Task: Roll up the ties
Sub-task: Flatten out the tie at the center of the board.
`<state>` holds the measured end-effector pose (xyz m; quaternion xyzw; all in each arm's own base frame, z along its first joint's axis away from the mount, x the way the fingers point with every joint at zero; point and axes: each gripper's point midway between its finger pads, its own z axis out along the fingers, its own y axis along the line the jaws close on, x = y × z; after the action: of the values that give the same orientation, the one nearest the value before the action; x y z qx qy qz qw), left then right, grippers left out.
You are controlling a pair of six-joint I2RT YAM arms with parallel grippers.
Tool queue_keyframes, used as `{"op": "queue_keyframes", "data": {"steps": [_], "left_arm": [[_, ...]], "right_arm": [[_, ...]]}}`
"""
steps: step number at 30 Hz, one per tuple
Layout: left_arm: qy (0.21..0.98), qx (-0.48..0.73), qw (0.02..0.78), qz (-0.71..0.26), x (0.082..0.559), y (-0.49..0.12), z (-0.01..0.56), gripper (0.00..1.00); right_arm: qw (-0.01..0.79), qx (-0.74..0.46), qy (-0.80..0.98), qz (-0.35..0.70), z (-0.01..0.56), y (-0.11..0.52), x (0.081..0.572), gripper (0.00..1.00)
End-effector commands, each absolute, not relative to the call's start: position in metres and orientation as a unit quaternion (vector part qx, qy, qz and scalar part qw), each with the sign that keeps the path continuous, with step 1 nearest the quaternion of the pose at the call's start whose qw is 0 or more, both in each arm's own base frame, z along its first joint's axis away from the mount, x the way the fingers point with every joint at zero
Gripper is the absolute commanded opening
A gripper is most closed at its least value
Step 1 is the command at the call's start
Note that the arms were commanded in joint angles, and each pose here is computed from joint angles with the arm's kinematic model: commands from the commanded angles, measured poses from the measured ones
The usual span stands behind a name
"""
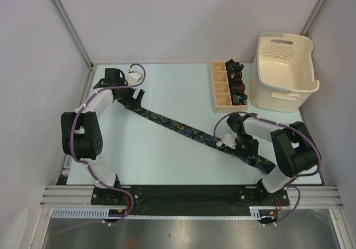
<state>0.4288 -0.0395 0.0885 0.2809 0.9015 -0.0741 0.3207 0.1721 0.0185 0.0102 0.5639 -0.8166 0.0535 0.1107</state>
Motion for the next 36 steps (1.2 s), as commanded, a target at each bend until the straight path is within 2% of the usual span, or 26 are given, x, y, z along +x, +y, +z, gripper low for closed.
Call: {"op": "queue_keyframes", "data": {"steps": [1, 2, 6, 8, 11, 15, 18, 24, 29, 36], "left_arm": [[0.89, 0.285, 0.343, -0.099, 0.425, -0.048, 0.108, 0.98], [0.89, 0.287, 0.338, -0.105, 0.426, -0.05, 0.104, 0.98], [0.879, 0.313, 0.324, -0.156, 0.426, -0.066, 0.102, 0.98], [0.868, 0.336, 0.316, -0.183, 0.423, -0.075, 0.106, 0.99], [0.861, 0.368, 0.298, -0.184, 0.423, -0.076, 0.096, 1.0], [0.856, 0.409, 0.267, -0.168, 0.426, -0.079, 0.07, 0.99], [0.848, 0.439, 0.252, -0.157, 0.429, -0.086, 0.055, 0.98], [0.844, 0.473, 0.211, -0.14, 0.415, -0.081, 0.036, 0.95], [0.845, 0.487, 0.172, -0.141, 0.374, -0.07, 0.032, 0.89], [0.845, 0.49, 0.133, -0.169, 0.296, -0.067, 0.033, 0.86]], "right_arm": [[0.018, 0.619, -0.766, 0.172, 0.015, -0.022, 0.262, 0.41], [0.004, 0.638, -0.747, 0.189, 0.019, -0.032, 0.281, 0.41], [0.01, 0.643, -0.746, 0.172, 0.032, -0.042, 0.296, 0.45], [0.025, 0.642, -0.759, 0.109, 0.038, -0.034, 0.277, 0.52], [0.002, 0.635, -0.771, 0.051, 0.057, -0.021, 0.272, 0.6], [-0.032, 0.604, -0.796, -0.005, 0.066, 0.009, 0.274, 0.61], [-0.029, 0.567, -0.822, -0.049, 0.061, 0.026, 0.271, 0.61], [-0.049, 0.572, -0.816, -0.063, 0.046, 0.062, 0.274, 0.66], [-0.024, 0.595, -0.801, -0.063, 0.02, 0.064, 0.267, 0.65], [0.01, 0.641, -0.766, -0.041, 0.004, 0.029, 0.246, 0.49]]}}
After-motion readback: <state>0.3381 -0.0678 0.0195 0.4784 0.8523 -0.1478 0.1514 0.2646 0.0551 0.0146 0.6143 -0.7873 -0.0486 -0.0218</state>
